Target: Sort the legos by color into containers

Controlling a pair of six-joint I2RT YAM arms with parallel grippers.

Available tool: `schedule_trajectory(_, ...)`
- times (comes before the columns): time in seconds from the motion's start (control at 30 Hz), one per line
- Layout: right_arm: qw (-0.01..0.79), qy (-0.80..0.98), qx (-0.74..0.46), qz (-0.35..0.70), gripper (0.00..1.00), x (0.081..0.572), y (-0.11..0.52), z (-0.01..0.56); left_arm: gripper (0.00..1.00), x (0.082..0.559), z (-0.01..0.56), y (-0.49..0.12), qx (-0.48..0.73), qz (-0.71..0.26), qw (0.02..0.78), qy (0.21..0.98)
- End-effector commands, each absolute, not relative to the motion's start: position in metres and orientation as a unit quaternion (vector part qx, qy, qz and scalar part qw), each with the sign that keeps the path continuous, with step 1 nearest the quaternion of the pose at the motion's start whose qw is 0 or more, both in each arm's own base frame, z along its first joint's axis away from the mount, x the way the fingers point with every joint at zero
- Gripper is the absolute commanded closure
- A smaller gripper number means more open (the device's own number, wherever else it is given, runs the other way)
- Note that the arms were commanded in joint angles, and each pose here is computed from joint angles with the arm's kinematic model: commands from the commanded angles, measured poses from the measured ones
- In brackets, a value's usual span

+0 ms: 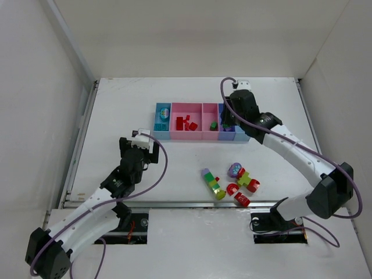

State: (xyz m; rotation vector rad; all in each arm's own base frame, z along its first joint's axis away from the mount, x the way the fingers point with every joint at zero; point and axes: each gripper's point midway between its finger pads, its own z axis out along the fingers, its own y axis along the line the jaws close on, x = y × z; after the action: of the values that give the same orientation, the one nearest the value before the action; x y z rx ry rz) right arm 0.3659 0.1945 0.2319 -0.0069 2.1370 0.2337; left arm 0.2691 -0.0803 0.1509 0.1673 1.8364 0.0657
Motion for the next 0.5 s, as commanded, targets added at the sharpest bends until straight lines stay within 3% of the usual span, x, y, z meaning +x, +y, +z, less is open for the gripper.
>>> schedule_trajectory(0.0,0.496,0.864,0.006,0.088,1.00,0.378,0.181,0.244,0.07,0.275,0.158,-0.083,0.068,0.023,0.611,0.788)
schedule_trajectory(0.13,0.485,0.869,-0.013,0.097,1.00,0.389,0.185,0.232,0.00,0.285,0.168,-0.076,0.061,0.039,0.614,0.786)
schedule_trajectory(0.3,0.470,0.877,-0.040,0.097,1.00,0.423,0.206,0.215,0.00,0.310,0.210,-0.067,0.031,0.049,0.671,0.739)
schedule_trajectory(0.47,0.457,0.879,-0.051,0.124,1.00,0.462,0.232,0.199,0.00,0.325,0.214,-0.074,0.041,0.017,0.676,0.735)
